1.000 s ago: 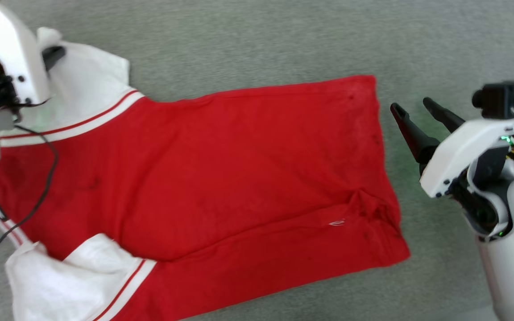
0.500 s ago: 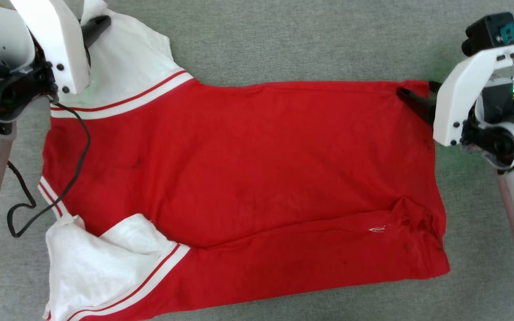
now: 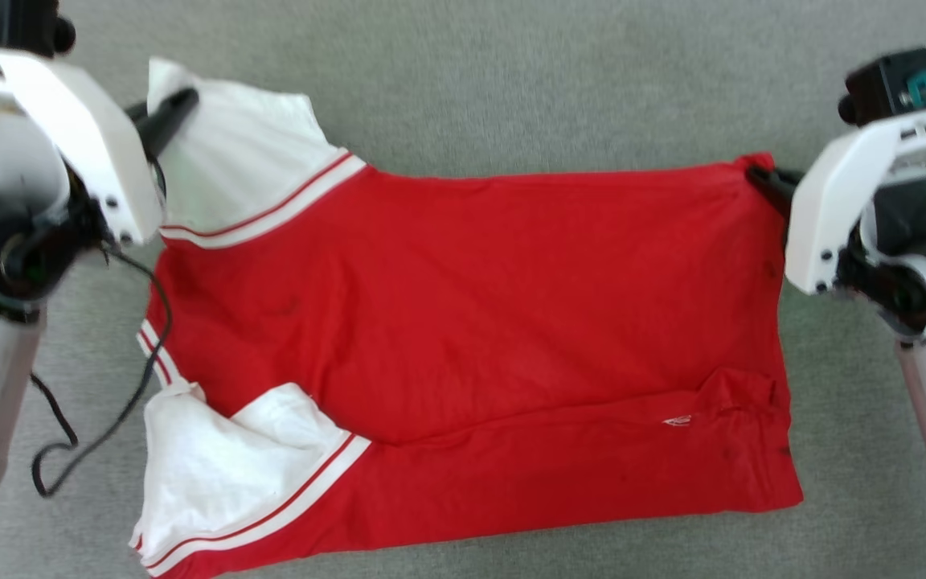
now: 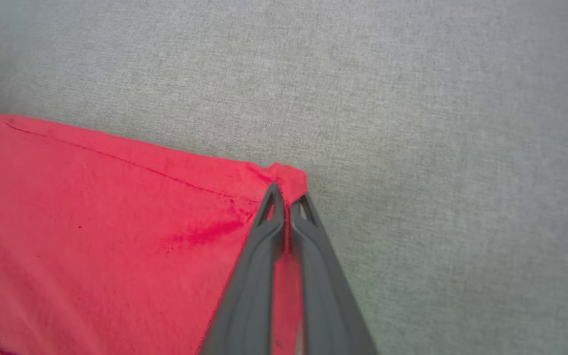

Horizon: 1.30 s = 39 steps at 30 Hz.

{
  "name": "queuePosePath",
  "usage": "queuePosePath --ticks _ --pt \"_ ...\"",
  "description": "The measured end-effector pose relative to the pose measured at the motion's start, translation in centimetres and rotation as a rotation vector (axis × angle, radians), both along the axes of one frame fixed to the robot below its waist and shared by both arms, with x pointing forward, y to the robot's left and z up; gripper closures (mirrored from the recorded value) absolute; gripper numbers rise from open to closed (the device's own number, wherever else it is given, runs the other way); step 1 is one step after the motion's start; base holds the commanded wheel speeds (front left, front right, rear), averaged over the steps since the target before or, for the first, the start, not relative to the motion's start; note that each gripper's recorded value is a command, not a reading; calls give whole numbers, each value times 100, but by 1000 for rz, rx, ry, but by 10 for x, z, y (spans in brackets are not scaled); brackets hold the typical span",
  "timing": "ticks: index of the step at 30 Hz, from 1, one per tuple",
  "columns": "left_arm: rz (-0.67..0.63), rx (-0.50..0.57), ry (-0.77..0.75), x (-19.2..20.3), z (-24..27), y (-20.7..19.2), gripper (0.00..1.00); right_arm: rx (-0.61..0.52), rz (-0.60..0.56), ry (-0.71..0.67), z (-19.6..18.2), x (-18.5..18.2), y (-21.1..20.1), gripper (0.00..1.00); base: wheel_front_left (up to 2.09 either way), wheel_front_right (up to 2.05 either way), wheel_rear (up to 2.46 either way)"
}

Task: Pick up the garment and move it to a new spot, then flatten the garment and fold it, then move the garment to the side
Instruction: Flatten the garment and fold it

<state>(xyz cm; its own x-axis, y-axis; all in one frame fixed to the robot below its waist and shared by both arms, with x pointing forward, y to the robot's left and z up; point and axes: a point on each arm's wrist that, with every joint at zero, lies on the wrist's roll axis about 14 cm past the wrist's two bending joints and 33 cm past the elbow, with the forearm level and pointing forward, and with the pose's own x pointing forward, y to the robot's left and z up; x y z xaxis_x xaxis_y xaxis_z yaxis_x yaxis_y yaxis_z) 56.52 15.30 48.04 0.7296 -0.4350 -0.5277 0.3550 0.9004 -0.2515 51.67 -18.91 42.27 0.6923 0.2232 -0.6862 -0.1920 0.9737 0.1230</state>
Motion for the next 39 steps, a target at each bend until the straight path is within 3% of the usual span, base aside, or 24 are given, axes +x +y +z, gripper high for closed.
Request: queuePosePath --ticks 6,11,22,23,24,25,31,39 --pt "62 -29 -53 -40 13 17 100 41 -23 -87 22 -27 -1 100 0 0 0" --pt "141 -63 -49 -85 5 32 100 82 -51 -89 18 -61 -2 100 0 0 0" --pt "296 -120 246 -199 -79 39 100 168 -149 30 -29 -132 -3 100 0 0 0" --pt "309 -139 284 -208 -87 36 95 174 -156 42 -33 -137 -3 55 0 0 0" --pt "306 -145 324 -218 -96 31 43 179 -161 58 -38 -144 -2 0 0 0 0" --pt "297 -145 346 -225 -101 29 0 181 -165 63 -41 -148 -1 0 0 0 0" --pt "298 -218 253 -218 -95 11 0 208 -202 -24 -36 -156 0 0 0 0 0" --pt "332 -228 -108 -184 -34 8 0 221 -177 -254 19 -143 -1 0 0 0 0"
